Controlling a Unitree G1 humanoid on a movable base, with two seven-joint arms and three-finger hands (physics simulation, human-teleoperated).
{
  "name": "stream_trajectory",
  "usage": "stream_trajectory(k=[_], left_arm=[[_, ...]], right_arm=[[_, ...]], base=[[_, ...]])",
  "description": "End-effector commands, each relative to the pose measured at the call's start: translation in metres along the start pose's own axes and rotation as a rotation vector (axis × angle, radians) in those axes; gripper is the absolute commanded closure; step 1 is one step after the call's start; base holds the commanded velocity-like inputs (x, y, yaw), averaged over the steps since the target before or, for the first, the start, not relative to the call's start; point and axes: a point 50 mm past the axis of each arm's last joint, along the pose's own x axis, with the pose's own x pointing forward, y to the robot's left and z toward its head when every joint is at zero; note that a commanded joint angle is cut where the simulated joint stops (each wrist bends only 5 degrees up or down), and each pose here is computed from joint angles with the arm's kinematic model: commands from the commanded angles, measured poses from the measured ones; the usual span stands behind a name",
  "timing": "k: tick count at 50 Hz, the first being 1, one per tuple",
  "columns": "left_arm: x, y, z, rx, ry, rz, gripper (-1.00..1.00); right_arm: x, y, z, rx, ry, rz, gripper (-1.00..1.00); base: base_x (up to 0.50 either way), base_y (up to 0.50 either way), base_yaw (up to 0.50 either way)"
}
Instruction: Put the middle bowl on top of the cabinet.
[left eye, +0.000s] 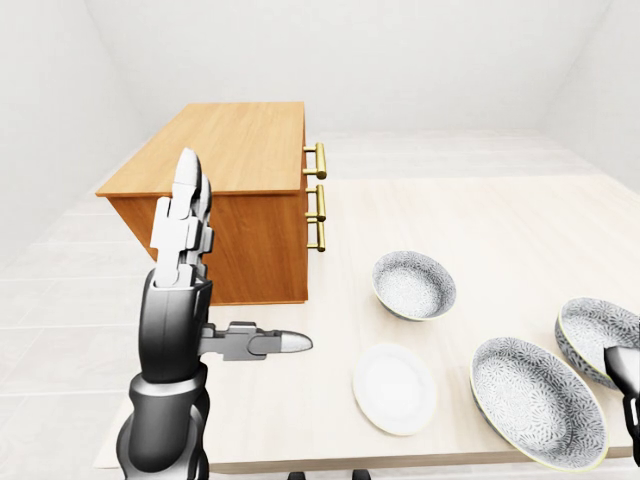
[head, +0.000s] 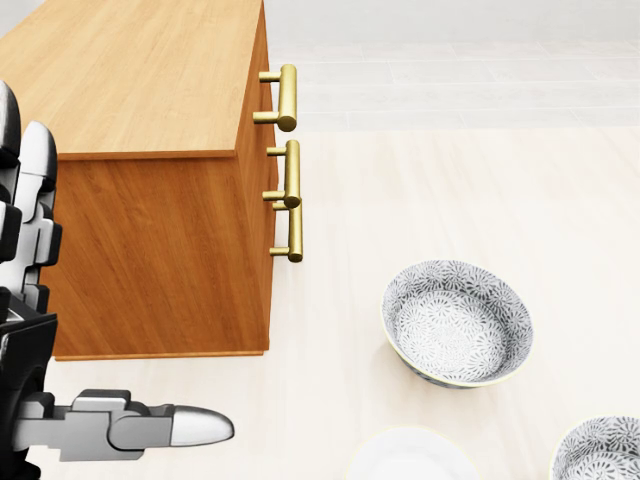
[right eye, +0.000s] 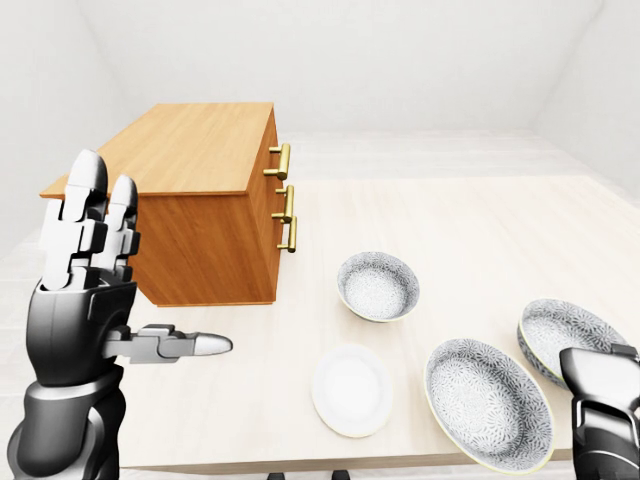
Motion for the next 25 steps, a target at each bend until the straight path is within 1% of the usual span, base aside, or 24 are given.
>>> stream_trajectory(k=[1, 2, 4, 5, 8, 9, 10, 11, 13, 15, 19, 25], left_arm=[[-0.001, 0.004, -0.002, 0.0, 0.011, 0.051, -1.0], [-0.001, 0.004, -0.002, -0.001, 0.012, 0.052, -1.0], [-0.001, 0.005, -0.001, 0.003, 0.007, 0.055, -1.0], [-0.001, 0.005, -0.001, 0.003, 0.007, 0.056, -1.0], [-0.001, 0.005, -0.002, 0.003, 0.01, 0.056, -1.0], [-0.001, 0.005, -0.001, 0.003, 0.007, 0.055, -1.0], [-0.001, 0.005, -0.002, 0.003, 0.01, 0.055, -1.0], [0.0, 0.005, -0.001, 0.002, 0.009, 0.054, -1.0], [0.0, 0.005, -0.002, 0.002, 0.009, 0.055, -1.0], [0.0, 0.005, -0.002, 0.002, 0.013, 0.053, -1.0], [0.0, 0.004, -0.002, 0.003, 0.011, 0.051, -1.0], [0.0, 0.005, -0.004, 0.003, 0.018, 0.052, -1.0]], right_arm=[[-0.036, 0.043, 0.027, -0.035, -0.125, 0.128, 1.0], [-0.035, 0.04, 0.027, -0.035, -0.129, 0.109, 1.0], [-0.03, 0.028, 0.022, -0.028, -0.136, 0.035, 1.0], [-0.027, 0.017, 0.019, -0.015, -0.137, -0.027, 1.0], [-0.03, -0.013, 0.013, -0.004, -0.168, -0.202, 1.0], [-0.031, -0.027, 0.007, 0.005, -0.159, -0.268, 1.0], [-0.033, -0.034, 0.004, 0.007, -0.151, -0.309, 1.0], [-0.034, -0.044, -0.002, 0.04, -0.124, -0.315, 1.0], [-0.037, -0.059, -0.005, 0.024, -0.114, -0.34, 1.0], [-0.038, -0.068, -0.008, 0.006, -0.085, -0.352, 1.0], [-0.039, -0.082, -0.019, -0.014, -0.006, -0.378, 1.0], [-0.04, -0.092, -0.026, -0.025, 0.08, -0.394, 1.0]], base=[[0.0, 0.0, 0.0], [0.0, 0.0, 0.0], [0.0, 0.0, 0.0], [0.0, 0.0, 0.0], [0.0, 0.0, 0.0], [0.0, 0.0, 0.0], [0.0, 0.0, 0.0], [0.0, 0.0, 0.0], [0.0, 0.0, 0.0], [0.0, 0.0, 0.0], [0.0, 0.0, 0.0], [0.0, 0.0, 0.0]])
